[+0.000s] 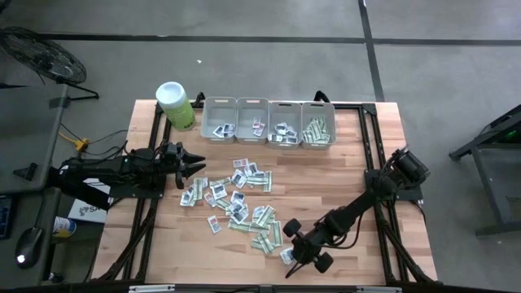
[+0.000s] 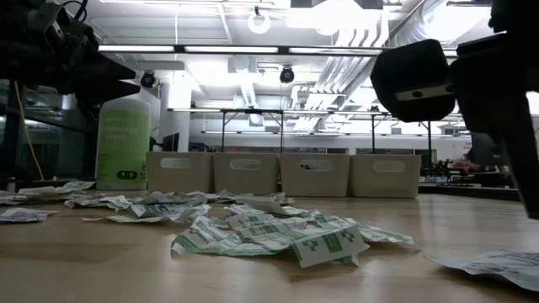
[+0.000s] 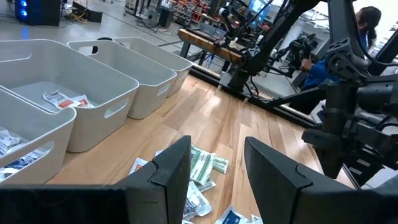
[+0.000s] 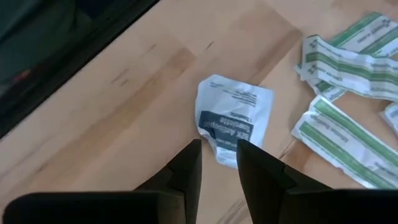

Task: Pick & Place First Aid Supplies
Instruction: Put the towelette pack into the middle right gray bin, then put the bandage into the right gray bin

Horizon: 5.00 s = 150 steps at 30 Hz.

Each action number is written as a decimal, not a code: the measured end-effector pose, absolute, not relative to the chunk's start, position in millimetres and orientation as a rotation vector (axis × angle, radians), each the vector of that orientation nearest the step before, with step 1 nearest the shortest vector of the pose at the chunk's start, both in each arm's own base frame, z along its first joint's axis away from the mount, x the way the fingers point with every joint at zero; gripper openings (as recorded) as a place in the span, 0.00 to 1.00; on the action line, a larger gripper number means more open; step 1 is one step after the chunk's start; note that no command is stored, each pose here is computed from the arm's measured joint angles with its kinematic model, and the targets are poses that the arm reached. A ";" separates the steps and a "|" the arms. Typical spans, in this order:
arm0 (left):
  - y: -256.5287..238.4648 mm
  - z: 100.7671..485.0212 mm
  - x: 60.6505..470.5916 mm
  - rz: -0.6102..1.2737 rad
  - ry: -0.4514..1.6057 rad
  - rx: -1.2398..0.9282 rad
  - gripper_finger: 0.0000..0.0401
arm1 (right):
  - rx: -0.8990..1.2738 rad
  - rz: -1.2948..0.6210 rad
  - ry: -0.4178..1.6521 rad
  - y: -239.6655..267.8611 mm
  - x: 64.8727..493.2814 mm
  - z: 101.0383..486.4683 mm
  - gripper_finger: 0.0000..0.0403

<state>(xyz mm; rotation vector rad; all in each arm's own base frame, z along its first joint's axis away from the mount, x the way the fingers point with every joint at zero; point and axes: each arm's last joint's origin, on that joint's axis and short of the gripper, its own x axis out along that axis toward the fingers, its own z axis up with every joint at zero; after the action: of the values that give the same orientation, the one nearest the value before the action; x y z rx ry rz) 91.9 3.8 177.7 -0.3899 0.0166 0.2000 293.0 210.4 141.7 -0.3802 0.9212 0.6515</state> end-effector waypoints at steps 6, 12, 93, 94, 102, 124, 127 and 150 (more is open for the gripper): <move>3.8 177.8 91.9 0.200 0.016 -0.390 0.37 | -0.414 0.667 0.918 212.3 294.1 135.0 0.23; 3.8 177.7 91.9 0.200 0.017 -0.390 0.37 | -0.419 0.660 0.912 213.7 295.8 130.4 0.23; 3.8 177.8 91.9 0.200 0.016 -0.390 0.37 | -0.787 -0.446 1.251 55.7 343.1 218.0 0.00; 3.8 177.8 91.9 0.200 0.016 -0.390 0.37 | -0.768 -0.462 1.254 48.3 342.7 221.5 0.00; 3.8 177.8 92.0 0.200 0.017 -0.390 0.37 | -0.757 -0.478 1.358 -14.5 338.1 237.9 0.00; 3.8 177.7 92.0 0.200 0.017 -0.390 0.37 | -1.041 -0.003 1.605 -97.5 333.4 226.1 0.00; 3.8 177.8 91.9 0.200 0.017 -0.390 0.37 | -1.051 -0.022 1.637 -102.7 335.3 219.5 0.00; 3.8 177.7 92.0 0.200 0.017 -0.390 0.37 | -0.925 -0.373 1.589 -92.2 343.9 212.9 0.35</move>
<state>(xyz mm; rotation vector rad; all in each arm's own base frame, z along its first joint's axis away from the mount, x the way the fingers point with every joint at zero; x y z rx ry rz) 92.0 3.8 177.7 -0.3899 0.0168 0.2000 343.9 -92.2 212.9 -0.9248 1.5893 -0.3728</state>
